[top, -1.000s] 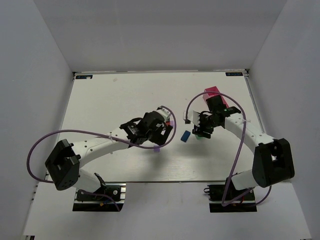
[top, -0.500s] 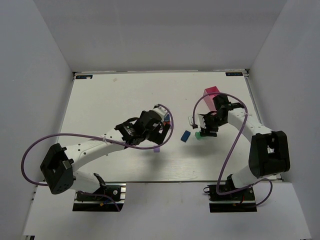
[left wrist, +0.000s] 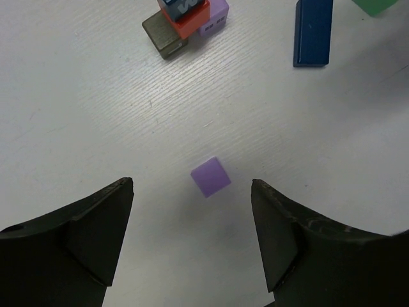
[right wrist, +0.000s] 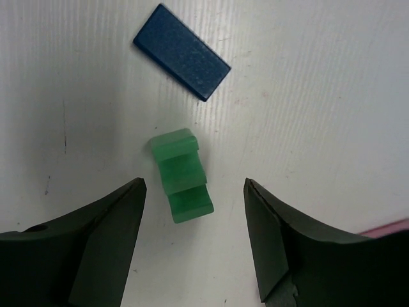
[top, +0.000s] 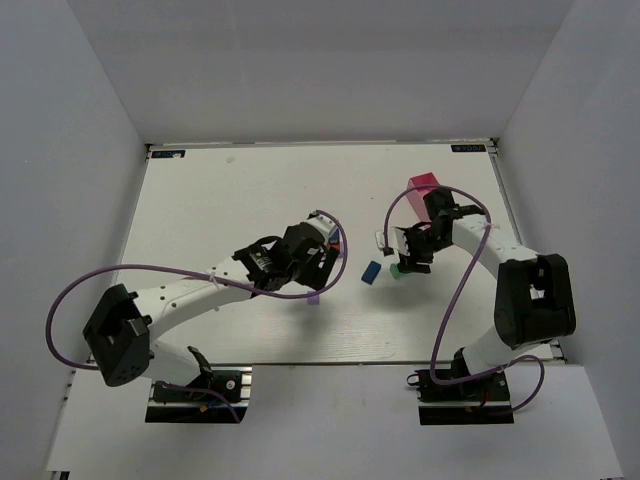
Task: Build the wood block tower
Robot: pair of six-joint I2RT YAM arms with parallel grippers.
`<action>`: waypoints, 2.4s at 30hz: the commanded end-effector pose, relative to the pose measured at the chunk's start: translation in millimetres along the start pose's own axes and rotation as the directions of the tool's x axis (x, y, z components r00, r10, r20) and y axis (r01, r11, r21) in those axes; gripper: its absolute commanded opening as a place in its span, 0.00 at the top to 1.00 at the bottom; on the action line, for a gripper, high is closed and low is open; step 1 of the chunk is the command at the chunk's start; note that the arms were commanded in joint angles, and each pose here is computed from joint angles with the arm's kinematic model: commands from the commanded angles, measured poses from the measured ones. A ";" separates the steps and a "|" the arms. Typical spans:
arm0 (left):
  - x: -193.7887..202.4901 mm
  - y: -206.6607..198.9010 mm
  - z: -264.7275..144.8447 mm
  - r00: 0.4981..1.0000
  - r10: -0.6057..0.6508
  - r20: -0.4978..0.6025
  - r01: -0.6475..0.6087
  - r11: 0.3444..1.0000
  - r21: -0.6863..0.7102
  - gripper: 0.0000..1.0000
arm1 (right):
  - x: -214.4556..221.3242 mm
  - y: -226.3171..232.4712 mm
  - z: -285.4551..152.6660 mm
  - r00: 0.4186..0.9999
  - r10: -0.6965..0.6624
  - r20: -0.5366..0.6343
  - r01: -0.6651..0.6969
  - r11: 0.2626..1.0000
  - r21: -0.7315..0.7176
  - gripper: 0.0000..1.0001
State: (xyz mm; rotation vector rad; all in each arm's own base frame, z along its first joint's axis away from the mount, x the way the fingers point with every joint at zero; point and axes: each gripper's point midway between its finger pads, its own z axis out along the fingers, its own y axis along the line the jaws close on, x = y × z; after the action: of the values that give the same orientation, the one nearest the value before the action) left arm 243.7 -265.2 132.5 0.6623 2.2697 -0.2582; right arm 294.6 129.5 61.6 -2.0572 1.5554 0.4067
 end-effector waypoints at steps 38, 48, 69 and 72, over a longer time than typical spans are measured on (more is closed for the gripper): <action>64.2 -21.8 60.6 0.828 -0.522 -0.205 0.451 0.838 -0.308 0.38 | -101.0 -36.5 -102.4 0.843 0.300 0.445 -0.481 0.790 0.379 0.62; 73.6 -16.0 62.7 0.832 -0.514 -0.208 0.433 0.837 -0.336 0.39 | -99.9 -33.1 -101.6 0.843 0.298 0.448 -0.480 0.793 0.376 0.60; 80.5 -15.1 66.2 0.832 -0.512 -0.213 0.428 0.837 -0.342 0.41 | -97.2 -31.5 -103.6 0.836 0.305 0.456 -0.491 0.787 0.373 0.59; 83.2 -14.9 67.9 0.831 -0.511 -0.219 0.422 0.837 -0.348 0.41 | -97.2 -31.5 -103.2 0.836 0.306 0.456 -0.491 0.788 0.371 0.59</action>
State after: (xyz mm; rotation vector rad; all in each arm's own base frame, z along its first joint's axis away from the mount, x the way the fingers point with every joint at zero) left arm 224.9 -269.9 24.5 -0.0151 2.7030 -0.0547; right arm 289.9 152.9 196.5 -1.1873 1.6855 0.4732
